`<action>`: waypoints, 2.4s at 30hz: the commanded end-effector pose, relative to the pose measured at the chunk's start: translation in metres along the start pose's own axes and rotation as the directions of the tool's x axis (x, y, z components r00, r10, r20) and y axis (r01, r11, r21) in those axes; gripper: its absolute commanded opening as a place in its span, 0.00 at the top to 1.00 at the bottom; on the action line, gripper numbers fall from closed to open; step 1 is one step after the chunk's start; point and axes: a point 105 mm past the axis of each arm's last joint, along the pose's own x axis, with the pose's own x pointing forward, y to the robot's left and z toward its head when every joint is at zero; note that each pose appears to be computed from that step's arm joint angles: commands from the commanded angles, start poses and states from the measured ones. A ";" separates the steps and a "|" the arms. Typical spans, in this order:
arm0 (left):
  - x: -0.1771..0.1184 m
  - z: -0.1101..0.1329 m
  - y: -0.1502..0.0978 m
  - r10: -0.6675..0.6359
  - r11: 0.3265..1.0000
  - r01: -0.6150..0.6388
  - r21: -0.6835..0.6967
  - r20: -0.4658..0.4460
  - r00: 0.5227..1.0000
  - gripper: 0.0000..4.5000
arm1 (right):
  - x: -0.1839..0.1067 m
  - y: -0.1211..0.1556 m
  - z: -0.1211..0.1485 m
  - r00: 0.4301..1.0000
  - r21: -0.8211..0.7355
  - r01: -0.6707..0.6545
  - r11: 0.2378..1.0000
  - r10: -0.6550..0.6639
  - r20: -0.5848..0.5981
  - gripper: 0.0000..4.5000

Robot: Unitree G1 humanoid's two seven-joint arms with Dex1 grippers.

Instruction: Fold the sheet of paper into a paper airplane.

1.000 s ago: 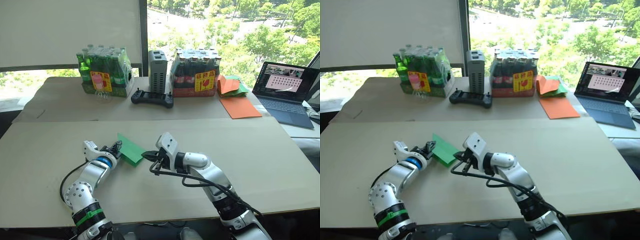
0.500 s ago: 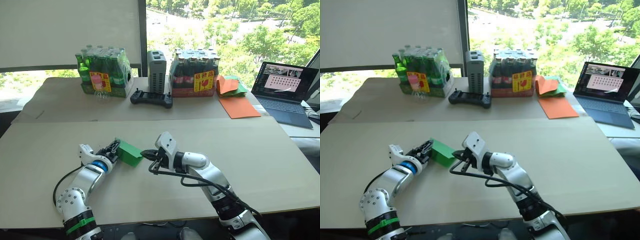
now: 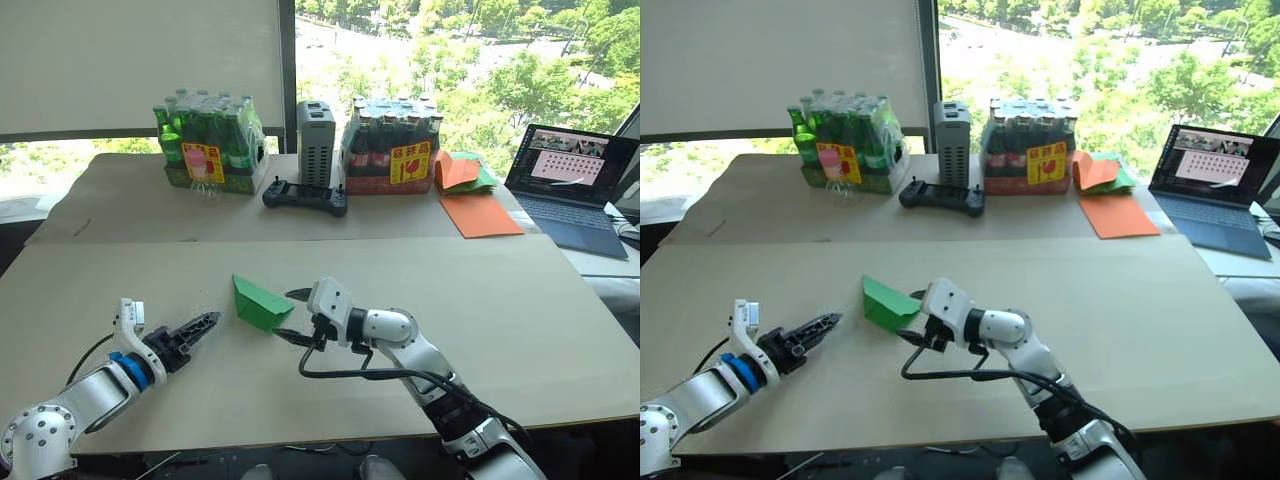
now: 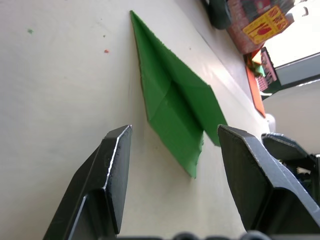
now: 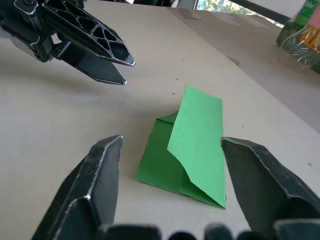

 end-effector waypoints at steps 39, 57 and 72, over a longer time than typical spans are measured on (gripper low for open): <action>0.000 0.008 -0.018 -0.051 0.999 0.049 0.020 0.090 0.995 0.36 | 0.035 -0.024 -0.002 0.991 -0.219 0.137 0.966 -0.135 0.025 0.82; 0.003 0.012 -0.019 -0.060 0.998 0.058 0.018 0.093 0.994 0.36 | -0.016 -0.020 0.017 0.989 -0.587 0.014 0.809 0.076 0.128 1.00; 0.007 0.012 -0.025 -0.087 0.996 0.086 0.024 0.071 0.994 0.36 | -0.062 0.004 -0.003 0.943 -0.684 -0.212 0.698 0.329 0.044 1.00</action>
